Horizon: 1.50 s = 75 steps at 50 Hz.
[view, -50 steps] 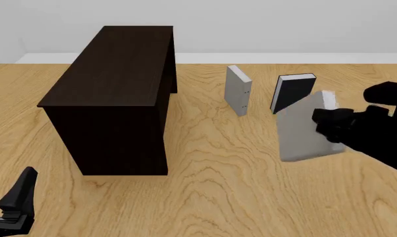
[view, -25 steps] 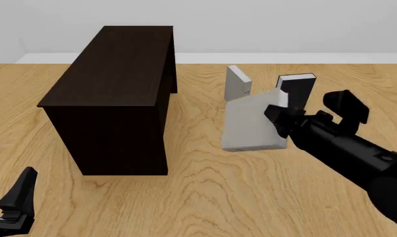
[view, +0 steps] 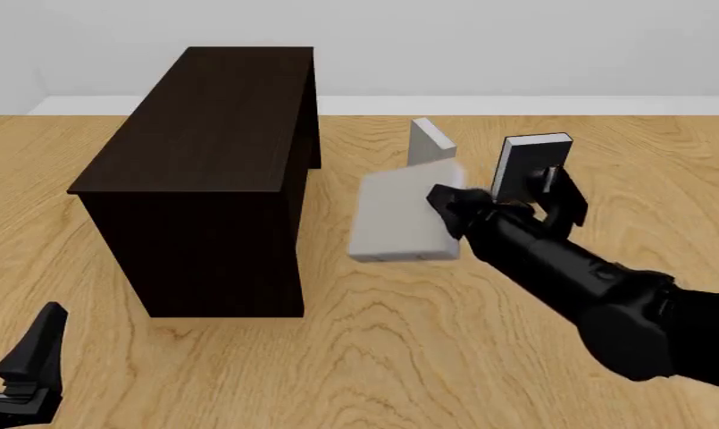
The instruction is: Pick up the book on the right and place it under the cabinet shelf.
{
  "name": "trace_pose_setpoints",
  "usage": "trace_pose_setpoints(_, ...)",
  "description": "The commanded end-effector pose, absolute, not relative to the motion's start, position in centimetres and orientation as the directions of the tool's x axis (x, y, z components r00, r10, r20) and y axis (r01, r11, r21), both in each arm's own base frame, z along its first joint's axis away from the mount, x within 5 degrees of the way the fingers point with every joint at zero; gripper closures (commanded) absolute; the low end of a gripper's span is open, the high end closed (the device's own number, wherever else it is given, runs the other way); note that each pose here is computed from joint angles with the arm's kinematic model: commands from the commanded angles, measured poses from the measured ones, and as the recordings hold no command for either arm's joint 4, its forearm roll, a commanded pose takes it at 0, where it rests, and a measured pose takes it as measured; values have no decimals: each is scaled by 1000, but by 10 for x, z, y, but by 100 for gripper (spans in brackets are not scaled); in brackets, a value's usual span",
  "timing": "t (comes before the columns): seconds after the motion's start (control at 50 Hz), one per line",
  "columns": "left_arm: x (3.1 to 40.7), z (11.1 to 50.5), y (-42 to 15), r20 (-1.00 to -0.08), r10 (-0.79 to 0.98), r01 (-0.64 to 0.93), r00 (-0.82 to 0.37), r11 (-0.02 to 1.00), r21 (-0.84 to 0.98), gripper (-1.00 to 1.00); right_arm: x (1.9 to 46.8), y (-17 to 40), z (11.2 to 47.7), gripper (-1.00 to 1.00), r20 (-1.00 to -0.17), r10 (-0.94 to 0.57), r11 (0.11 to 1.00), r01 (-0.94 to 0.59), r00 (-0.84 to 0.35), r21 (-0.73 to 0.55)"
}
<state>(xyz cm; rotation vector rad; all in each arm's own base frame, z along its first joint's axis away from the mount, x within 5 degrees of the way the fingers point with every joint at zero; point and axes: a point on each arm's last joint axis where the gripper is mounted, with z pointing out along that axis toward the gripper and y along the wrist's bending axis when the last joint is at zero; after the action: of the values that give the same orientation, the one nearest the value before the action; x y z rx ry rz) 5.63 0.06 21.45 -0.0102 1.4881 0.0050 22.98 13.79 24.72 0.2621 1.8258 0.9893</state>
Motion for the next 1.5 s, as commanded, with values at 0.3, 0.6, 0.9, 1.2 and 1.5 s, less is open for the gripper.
trace_pose_setpoints(0.3, 57, 214, 1, -997, -8, -13, 81, 1000, -9, -100, 269, 174, 237, 100, -619, 603, 592, -238, -503, 770)
trace_pose_setpoints(0.6, 59, 215, 1, -997, -14, -13, 81, 1000, -15, -100, 289, 185, 229, 100, -616, 599, 601, -222, -511, 768)
trace_pose_setpoints(0.9, 59, 215, 1, -996, -21, -14, 81, 1000, -22, -100, 312, 194, 225, 100, -621, 590, 619, -205, -517, 758)
trace_pose_setpoints(1.2, 59, 215, 1, -996, -26, -15, 81, 1000, -27, -100, 325, 200, 213, 100, -612, 592, 624, -182, -525, 760)
trace_pose_setpoints(1.5, 60, 216, 1, -996, -28, -16, 80, 999, -29, -100, 335, 203, 204, 100, -600, 598, 623, -162, -532, 765)
